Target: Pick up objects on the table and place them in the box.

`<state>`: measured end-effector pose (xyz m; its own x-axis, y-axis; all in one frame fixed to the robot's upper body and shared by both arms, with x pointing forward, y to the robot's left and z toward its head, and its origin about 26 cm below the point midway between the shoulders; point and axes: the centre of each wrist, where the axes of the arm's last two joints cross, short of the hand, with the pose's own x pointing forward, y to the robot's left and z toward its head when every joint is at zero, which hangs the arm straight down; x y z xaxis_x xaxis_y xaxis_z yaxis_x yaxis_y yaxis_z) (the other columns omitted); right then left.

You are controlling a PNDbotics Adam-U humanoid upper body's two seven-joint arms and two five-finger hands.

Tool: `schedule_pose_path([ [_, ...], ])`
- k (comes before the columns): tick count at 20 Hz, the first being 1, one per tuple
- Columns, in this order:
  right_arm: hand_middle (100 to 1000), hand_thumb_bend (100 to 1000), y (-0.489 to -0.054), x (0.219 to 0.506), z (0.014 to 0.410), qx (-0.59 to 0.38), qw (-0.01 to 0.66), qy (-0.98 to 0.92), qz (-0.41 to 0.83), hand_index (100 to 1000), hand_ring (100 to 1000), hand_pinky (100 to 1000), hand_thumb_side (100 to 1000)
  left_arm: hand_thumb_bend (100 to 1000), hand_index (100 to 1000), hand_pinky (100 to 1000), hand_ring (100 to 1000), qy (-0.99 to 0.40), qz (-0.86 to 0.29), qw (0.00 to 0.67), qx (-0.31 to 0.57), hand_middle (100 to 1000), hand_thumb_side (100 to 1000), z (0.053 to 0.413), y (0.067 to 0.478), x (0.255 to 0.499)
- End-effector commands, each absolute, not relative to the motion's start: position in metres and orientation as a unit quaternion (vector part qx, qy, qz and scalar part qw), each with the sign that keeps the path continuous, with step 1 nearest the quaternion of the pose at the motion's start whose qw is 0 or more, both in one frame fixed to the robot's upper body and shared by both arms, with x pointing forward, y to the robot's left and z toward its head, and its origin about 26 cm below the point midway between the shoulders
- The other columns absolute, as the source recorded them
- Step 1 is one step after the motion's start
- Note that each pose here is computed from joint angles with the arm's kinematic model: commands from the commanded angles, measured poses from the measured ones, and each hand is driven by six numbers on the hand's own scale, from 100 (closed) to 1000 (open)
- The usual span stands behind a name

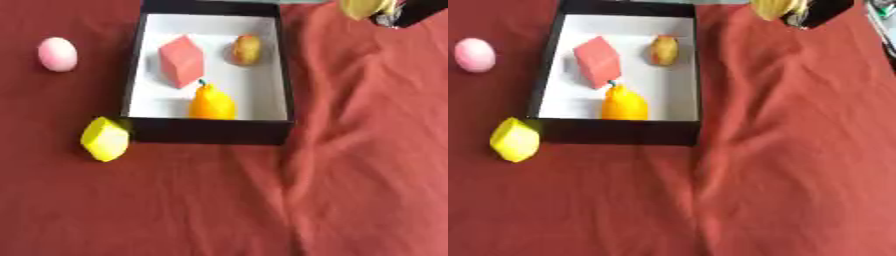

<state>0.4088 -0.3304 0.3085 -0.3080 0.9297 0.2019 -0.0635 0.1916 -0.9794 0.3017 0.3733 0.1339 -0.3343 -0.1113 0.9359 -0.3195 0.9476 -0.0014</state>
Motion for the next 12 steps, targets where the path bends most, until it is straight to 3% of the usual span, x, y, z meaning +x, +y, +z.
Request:
schedule_pose_path([
  [1, 537, 252, -0.301, 0.386, 0.335, -0.351, 0.420, -0.633, 0.548, 607, 656, 865, 100, 251, 782, 650, 830, -0.820, 0.080, 0.547, 0.149, 854, 907, 0.147, 0.381, 0.299],
  [3, 538, 250, -0.275, 0.381, 0.336, -0.328, 0.402, -0.642, 0.564, 608, 654, 867, 100, 252, 781, 650, 830, -0.820, 0.080, 0.546, 0.151, 855, 902, 0.148, 0.381, 0.298],
  [4, 538, 354, -0.261, 0.379, 0.336, -0.315, 0.394, -0.646, 0.573, 609, 652, 867, 100, 253, 781, 649, 830, -0.821, 0.080, 0.545, 0.150, 855, 901, 0.148, 0.381, 0.298],
  [5, 540, 245, -0.248, 0.378, 0.337, -0.304, 0.385, -0.649, 0.582, 610, 649, 865, 100, 254, 781, 649, 830, -0.821, 0.080, 0.545, 0.149, 855, 898, 0.149, 0.381, 0.298],
  [12, 537, 238, -0.170, 0.377, 0.331, -0.231, 0.338, -0.660, 0.630, 611, 641, 845, 100, 256, 781, 649, 831, -0.821, 0.077, 0.545, 0.150, 855, 891, 0.149, 0.381, 0.297],
])
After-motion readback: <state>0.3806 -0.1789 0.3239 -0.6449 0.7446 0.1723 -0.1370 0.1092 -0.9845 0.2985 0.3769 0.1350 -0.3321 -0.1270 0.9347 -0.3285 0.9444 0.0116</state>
